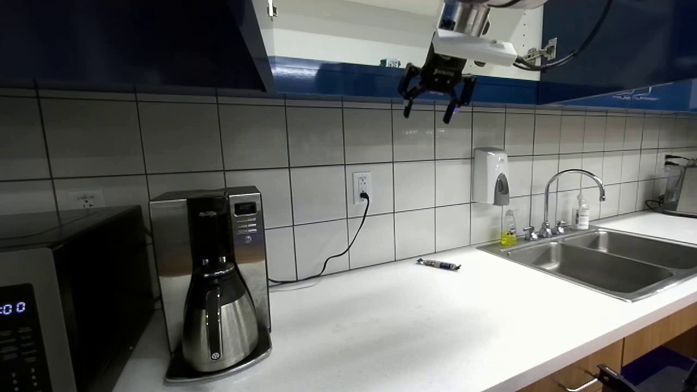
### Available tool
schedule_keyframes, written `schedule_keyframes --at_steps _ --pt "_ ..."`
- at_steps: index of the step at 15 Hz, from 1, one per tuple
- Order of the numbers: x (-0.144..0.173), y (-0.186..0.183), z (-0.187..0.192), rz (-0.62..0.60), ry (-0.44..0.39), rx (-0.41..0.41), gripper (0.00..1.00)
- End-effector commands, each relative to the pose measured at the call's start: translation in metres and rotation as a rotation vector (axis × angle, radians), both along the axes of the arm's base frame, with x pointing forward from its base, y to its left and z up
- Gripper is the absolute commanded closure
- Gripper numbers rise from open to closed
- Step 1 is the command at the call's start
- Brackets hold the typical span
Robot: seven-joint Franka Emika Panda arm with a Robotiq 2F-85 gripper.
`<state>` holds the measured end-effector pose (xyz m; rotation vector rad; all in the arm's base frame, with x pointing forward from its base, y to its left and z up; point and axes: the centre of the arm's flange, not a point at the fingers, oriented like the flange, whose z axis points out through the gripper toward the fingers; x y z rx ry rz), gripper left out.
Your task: Put the green packet in the open upper cabinet.
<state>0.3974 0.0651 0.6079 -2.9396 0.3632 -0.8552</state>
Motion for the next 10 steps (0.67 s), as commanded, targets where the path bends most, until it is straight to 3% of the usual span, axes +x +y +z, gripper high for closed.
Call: schedule_keyframes --at_steps 1,10 --pt "-0.007 -0.01 -0.056 0.046 0.069 0.033 0.0" --pt "-0.003 -0.034 -0.193 0.151 0.352 0.06 0.0"
